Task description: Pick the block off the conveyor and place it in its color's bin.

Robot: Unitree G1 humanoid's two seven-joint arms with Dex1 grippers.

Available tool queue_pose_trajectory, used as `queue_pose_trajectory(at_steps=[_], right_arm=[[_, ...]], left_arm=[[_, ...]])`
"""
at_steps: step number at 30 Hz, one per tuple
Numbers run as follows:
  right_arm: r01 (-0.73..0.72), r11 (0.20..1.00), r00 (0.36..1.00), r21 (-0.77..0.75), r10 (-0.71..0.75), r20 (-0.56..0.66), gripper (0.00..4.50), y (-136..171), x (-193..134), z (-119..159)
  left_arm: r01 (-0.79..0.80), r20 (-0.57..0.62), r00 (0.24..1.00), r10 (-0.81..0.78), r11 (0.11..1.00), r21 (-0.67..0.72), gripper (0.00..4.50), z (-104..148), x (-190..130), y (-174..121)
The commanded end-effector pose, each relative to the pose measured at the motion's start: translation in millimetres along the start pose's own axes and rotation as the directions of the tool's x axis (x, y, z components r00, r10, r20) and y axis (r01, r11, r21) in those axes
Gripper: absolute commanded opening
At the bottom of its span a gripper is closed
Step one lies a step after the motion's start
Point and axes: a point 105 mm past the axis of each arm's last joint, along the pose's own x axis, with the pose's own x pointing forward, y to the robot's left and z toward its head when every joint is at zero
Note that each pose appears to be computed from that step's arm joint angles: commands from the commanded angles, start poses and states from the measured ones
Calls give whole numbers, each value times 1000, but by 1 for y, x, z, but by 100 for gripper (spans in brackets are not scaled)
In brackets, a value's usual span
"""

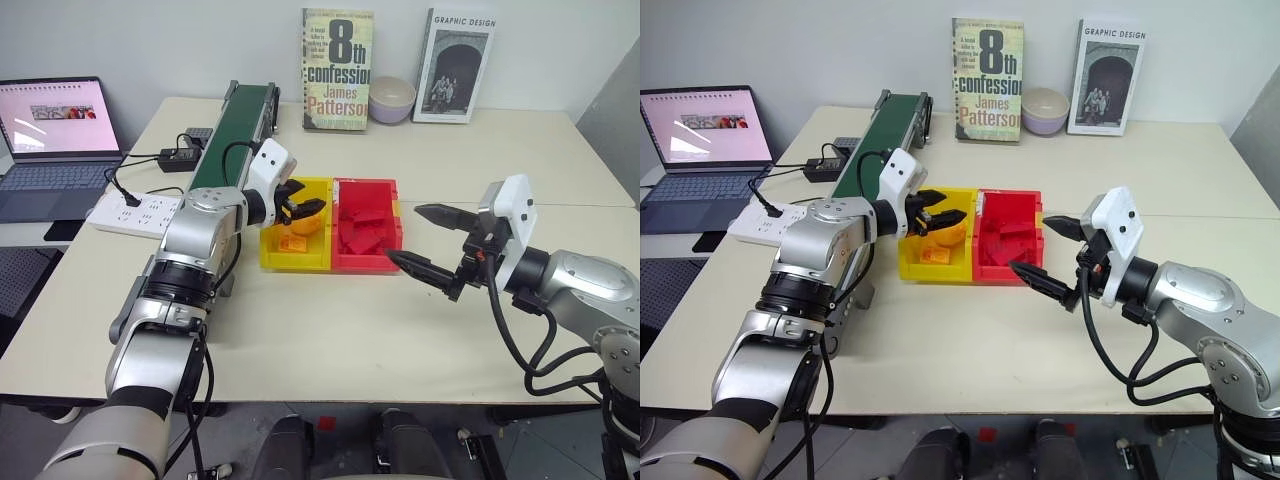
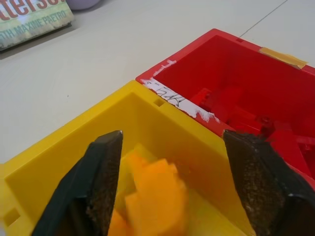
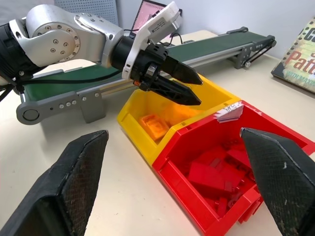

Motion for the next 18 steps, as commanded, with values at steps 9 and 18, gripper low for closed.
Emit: queue_pose_trajectory(at_steps=[9, 18], right_arm=[[-77, 996, 997, -53, 78, 20, 450, -10, 8, 11], [-138, 988, 990, -64, 138, 1, 450, -22, 13, 8]], left_arm=[[20, -6, 1000, -19, 990, 136, 448, 13, -88, 9], [52, -41, 998, -49, 995, 85, 448, 8, -135, -10]])
